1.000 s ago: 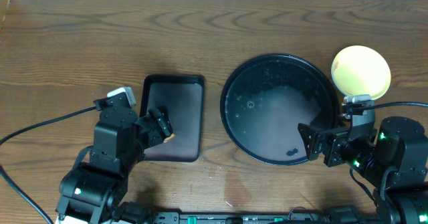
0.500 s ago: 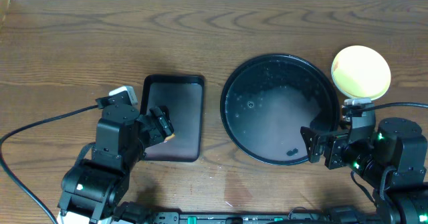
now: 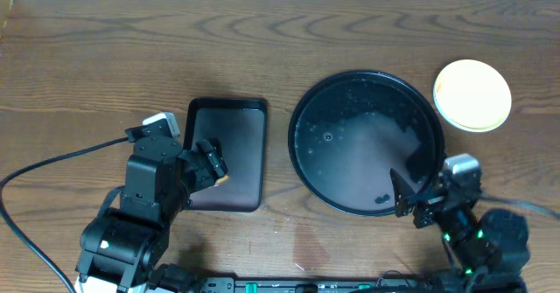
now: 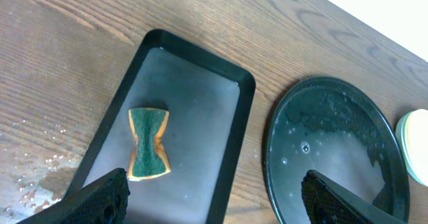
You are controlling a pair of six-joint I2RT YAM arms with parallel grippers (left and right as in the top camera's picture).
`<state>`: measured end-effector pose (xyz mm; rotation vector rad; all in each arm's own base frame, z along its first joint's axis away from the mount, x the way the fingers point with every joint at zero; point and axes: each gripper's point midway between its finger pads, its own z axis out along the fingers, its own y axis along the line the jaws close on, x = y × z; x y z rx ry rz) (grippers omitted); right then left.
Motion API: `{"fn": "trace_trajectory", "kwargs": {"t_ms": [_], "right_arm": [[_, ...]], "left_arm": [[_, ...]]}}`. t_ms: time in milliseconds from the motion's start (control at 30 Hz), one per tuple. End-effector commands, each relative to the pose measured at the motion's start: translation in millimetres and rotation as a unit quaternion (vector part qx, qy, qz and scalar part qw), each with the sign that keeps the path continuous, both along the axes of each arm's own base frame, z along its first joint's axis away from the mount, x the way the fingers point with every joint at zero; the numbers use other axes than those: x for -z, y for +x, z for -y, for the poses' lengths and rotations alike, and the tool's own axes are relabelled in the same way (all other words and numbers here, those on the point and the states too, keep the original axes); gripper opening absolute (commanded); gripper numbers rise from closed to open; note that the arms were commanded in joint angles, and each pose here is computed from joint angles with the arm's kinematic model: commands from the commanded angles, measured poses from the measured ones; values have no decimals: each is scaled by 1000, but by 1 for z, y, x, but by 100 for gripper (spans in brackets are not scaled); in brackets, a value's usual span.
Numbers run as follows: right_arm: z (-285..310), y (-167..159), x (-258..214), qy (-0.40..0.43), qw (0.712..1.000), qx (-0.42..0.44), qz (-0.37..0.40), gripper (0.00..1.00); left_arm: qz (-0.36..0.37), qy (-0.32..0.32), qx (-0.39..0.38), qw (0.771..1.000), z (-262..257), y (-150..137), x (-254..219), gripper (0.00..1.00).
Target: Clean dirty plates on tray and stack at the side
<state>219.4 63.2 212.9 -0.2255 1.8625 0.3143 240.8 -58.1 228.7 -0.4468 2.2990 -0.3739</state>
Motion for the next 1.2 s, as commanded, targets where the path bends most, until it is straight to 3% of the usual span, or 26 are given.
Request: {"fn": "trace_trajectory", "kwargs": {"t_ms": [0, 267, 433, 833, 1167], "right_arm": [[8, 5, 15, -4, 998, 15, 58, 99], [8, 19, 20, 7, 982, 18, 190, 99], [13, 20, 17, -34, 978, 24, 207, 99], [60, 27, 56, -90, 978, 139, 127, 99], [72, 27, 57, -53, 976, 174, 118, 99]], "left_arm": [[6, 0, -2, 1000, -1, 1, -6, 83], [6, 0, -2, 1000, -1, 1, -6, 84], [6, 0, -2, 1000, -1, 1, -6, 84], [6, 0, -2, 1000, -1, 1, -6, 84], [6, 0, -2, 1000, -1, 1, -6, 84]]}}
